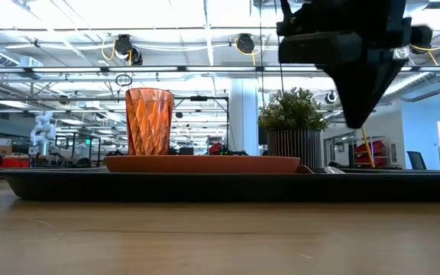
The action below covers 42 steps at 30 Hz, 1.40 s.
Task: Pick and place plate/cup/fork/spoon on tray
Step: Adjust the pink fork on the black serving tray
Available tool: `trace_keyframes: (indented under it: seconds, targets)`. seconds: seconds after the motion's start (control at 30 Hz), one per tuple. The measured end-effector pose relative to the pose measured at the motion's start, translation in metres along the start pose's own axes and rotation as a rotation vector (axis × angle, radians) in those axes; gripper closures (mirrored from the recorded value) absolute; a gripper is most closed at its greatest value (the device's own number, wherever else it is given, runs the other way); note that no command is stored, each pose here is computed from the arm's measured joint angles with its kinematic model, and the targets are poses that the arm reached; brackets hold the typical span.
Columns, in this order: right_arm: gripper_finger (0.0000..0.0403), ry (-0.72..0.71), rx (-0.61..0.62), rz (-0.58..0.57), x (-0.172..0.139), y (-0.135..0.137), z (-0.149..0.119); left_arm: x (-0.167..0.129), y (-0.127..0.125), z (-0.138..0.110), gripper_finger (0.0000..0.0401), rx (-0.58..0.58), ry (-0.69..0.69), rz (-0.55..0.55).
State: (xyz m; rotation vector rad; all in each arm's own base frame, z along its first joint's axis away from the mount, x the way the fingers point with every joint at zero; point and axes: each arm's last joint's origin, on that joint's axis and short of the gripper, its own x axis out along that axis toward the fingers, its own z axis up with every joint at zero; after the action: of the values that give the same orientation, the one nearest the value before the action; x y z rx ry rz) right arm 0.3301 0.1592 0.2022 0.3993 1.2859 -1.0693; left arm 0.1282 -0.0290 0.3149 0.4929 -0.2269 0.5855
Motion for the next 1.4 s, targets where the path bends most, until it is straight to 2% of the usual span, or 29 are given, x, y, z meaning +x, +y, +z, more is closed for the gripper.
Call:
trace_keyframes:
  seconds: [0.17,0.23,0.37,0.6,0.9,1.03,1.23,1.4]
  targets:
    - [0.0403,0.055,-0.063,0.228,0.01,0.002,-0.002,0.004,0.003,-0.003,0.0359,-0.005,0.017,0.037]
    - [0.0403,0.112,-0.049,0.263,0.016,-0.002,-0.003,0.004,0.004,-0.004,0.0359,-0.009,0.021,0.046]
    - [0.0403,0.151,-0.016,0.233,0.023,-0.014,-0.005,0.005,0.005,-0.005,0.0359,-0.024,0.03,0.057]
    - [0.0394,0.075,-0.038,0.2,0.025,-0.016,-0.004,0.005,0.004,-0.005,0.0359,-0.037,0.033,0.055]
    - [0.03,0.0,-0.051,0.184,0.027,-0.017,0.002,0.005,0.003,-0.006,0.0359,-0.048,0.044,0.045]
    - [0.0278,0.008,-0.046,0.184,0.039,-0.017,-0.001,0.005,0.002,-0.007,0.0359,-0.046,0.052,0.038]
    - [0.0283,0.058,-0.054,0.181,0.057,-0.019,-0.009,0.005,0.002,-0.008,0.0359,-0.04,0.056,0.034]
    - [0.0308,0.01,-0.053,0.16,0.058,-0.021,-0.007,0.005,0.001,-0.008,0.0359,-0.038,0.057,0.033]
